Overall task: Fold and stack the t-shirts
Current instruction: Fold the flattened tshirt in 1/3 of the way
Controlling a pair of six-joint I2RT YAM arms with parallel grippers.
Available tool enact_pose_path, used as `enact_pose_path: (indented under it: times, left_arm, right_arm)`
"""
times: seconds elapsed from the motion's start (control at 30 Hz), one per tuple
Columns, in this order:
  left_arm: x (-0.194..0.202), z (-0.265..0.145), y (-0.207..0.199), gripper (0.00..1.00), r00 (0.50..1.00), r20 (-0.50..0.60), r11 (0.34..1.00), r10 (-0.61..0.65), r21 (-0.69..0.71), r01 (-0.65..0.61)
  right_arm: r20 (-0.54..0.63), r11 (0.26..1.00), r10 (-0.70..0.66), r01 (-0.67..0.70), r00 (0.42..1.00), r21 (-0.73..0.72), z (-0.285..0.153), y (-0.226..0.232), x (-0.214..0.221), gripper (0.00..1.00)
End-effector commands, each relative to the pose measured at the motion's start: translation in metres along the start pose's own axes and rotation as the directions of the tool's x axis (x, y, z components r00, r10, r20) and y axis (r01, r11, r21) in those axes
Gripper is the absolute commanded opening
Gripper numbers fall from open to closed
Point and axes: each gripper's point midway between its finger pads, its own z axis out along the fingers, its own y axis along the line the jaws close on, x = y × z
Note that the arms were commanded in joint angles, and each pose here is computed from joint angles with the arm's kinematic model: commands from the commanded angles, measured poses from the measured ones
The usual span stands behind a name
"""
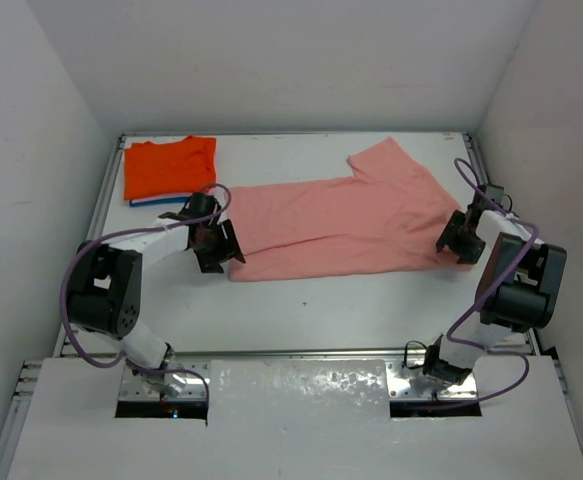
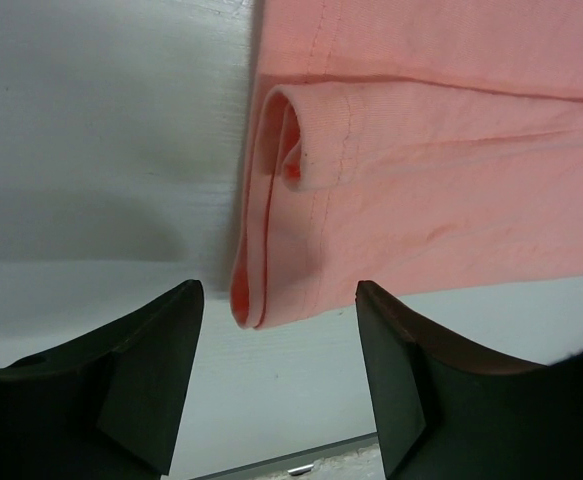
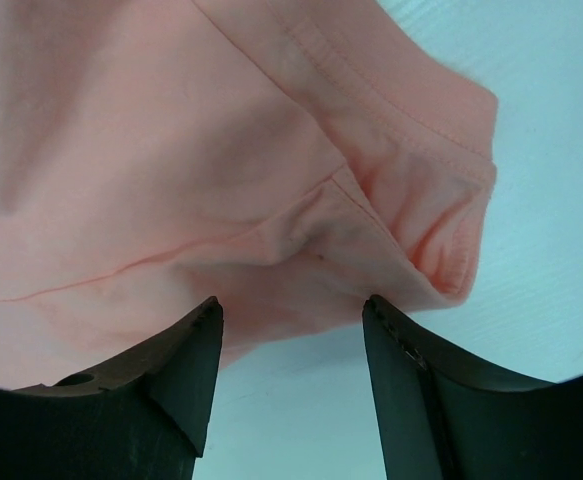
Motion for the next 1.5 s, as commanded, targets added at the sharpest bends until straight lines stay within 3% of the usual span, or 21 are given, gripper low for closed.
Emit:
enact_pose_path:
  times: [0.0,0.17,0.33,0.4,0.53,0.6,0.77,1.0,1.23,1.33,1.4,1.47]
  left_arm:
    - [0.002,0.005,-0.010,0.60,1.000,0.010,0.999,0.012,0.031,-0.013]
    - [0.009,0.009,-0.009,0.56,1.000,-0.001,1.000,0.011,0.028,-0.011]
    - [0.019,0.017,-0.010,0.49,1.000,-0.021,0.999,0.003,0.035,-0.002]
    - [0.021,0.019,-0.011,0.38,1.000,-0.028,0.999,0.004,0.035,-0.003]
    - [0.011,0.016,-0.012,0.08,1.000,0.006,1.000,0.003,0.015,-0.003]
    - [0.005,0.014,-0.014,0.00,1.000,0.020,1.000,0.008,0.004,-0.008]
    - [-0.005,0.004,-0.003,0.00,0.998,0.065,0.997,0.011,-0.077,-0.006]
    - [0.001,-0.010,0.022,0.00,0.995,0.100,0.982,-0.016,-0.185,0.034]
    - [0.001,-0.018,0.039,0.00,0.993,0.112,0.976,-0.031,-0.211,0.054]
    - [0.004,-0.020,0.034,0.00,0.995,0.098,0.983,-0.016,-0.183,0.034]
    - [0.007,-0.017,0.034,0.02,0.997,0.074,0.983,-0.008,-0.180,0.021]
    - [0.007,-0.015,0.035,0.02,0.997,0.072,0.983,-0.005,-0.181,0.018]
  right_arm:
    - [0.001,0.999,0.004,-0.004,1.000,0.039,-0.007,-0.009,0.000,0.57]
    - [0.054,0.998,0.002,-0.005,0.999,0.056,-0.016,-0.015,-0.006,0.59]
    - [0.002,0.999,-0.011,0.011,1.000,0.046,-0.007,-0.015,0.000,0.57]
    - [0.008,0.999,0.001,-0.001,1.000,0.035,-0.004,-0.016,0.001,0.55]
    - [-0.019,0.999,0.014,-0.014,1.000,0.038,0.004,-0.018,0.002,0.39]
    - [-0.016,0.999,0.025,-0.024,1.000,0.035,0.005,-0.018,0.001,0.36]
    - [-0.016,0.999,0.028,-0.027,0.999,0.037,0.004,-0.019,-0.005,0.01]
    - [0.000,0.989,0.075,-0.074,0.997,0.125,-0.014,-0.048,-0.001,0.00]
    - [0.012,0.987,0.105,-0.106,0.994,0.118,-0.023,-0.054,-0.005,0.00]
    - [0.006,0.991,0.106,-0.106,0.994,0.079,-0.024,-0.047,-0.004,0.00]
    - [0.001,0.994,0.093,-0.093,0.996,-0.054,-0.022,-0.025,0.003,0.00]
    - [0.056,0.984,0.074,-0.064,0.996,-0.167,-0.022,-0.007,-0.007,0.20]
